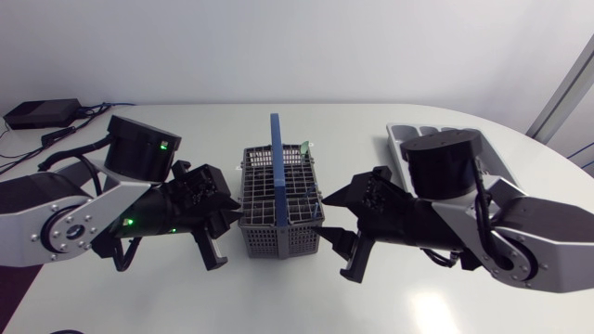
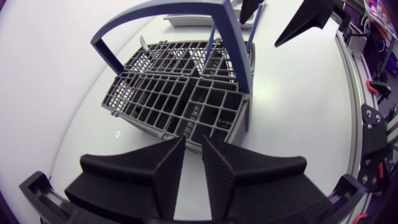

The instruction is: Unload the cutlery basket into the drawer organizer.

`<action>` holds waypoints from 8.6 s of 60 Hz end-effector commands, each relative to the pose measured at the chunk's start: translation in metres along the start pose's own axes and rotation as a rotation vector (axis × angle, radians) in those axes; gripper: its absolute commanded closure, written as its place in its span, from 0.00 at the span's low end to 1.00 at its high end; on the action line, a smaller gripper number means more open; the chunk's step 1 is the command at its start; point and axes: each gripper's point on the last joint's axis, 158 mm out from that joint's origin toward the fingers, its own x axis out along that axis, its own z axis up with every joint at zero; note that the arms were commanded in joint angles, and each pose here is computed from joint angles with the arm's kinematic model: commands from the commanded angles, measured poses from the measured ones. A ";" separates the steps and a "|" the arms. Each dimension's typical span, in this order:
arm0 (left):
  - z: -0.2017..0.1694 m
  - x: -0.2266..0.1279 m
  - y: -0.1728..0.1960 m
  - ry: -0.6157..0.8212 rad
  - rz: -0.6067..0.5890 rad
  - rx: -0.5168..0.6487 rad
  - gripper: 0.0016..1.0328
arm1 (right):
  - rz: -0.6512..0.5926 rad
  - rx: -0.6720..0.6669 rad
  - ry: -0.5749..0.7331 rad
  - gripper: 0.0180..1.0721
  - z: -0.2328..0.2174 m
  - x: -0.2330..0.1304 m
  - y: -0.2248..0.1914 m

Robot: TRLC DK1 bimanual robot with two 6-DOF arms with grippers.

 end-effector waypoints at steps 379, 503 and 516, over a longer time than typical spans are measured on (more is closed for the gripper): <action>-0.014 -0.010 -0.039 0.013 -0.040 0.040 0.79 | 0.048 -0.003 0.050 0.95 0.024 0.034 -0.046; -0.011 -0.002 -0.048 0.027 -0.043 0.076 0.79 | 0.050 0.542 0.502 0.95 -0.093 -0.151 -0.200; -0.012 -0.002 -0.047 0.027 -0.042 0.075 0.79 | 0.078 0.621 0.548 0.95 -0.121 -0.143 -0.217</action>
